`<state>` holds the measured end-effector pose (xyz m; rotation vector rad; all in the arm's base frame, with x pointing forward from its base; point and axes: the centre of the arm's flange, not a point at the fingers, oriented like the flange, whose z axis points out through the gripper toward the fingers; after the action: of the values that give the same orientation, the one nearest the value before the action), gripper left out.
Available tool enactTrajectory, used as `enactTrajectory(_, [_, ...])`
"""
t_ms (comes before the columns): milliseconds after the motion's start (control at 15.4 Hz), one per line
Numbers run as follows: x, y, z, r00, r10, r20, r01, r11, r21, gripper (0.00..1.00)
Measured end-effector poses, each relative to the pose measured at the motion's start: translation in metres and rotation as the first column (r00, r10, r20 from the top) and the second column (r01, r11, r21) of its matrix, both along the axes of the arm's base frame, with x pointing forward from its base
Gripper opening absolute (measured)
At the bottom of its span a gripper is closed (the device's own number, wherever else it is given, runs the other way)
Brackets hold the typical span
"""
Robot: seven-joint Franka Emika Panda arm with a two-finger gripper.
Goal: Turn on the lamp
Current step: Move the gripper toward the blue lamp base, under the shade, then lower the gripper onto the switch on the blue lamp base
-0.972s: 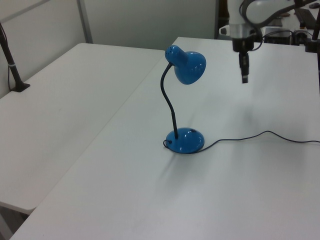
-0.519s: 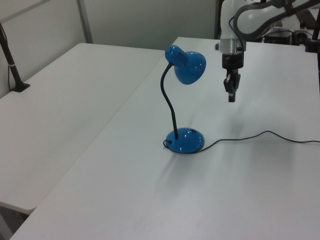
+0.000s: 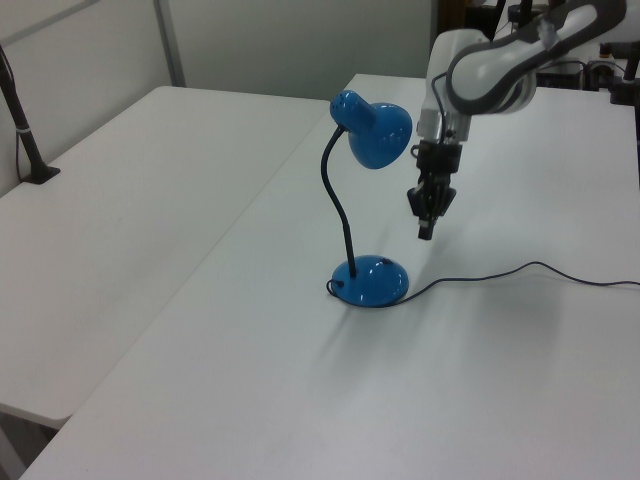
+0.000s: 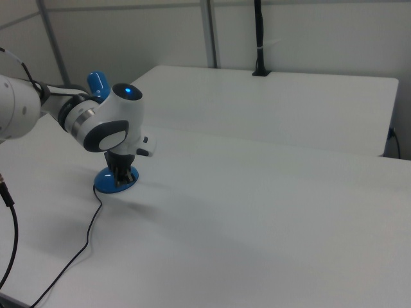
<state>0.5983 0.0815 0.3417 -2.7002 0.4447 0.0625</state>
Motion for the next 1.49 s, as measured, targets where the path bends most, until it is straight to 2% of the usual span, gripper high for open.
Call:
enactTrajectory(194, [0.006, 0.007, -0.007, 0.998, -0.062, 0.03, 0.061, 0.998, 0.029, 0.01])
enactTrajectory(519, [0.009, 0.015, -0.004, 0.994, -0.095, 0.058, 0.092, 0.994, 0.059, 0.01])
enactTrajectory(908, [0.012, 0.032, -0.004, 0.988, -0.117, 0.097, 0.11, 0.991, 0.077, 0.01])
enactTrajectory(1491, [0.015, 0.033, -0.009, 0.985, -0.129, 0.115, 0.121, 0.99, 0.072, 0.01])
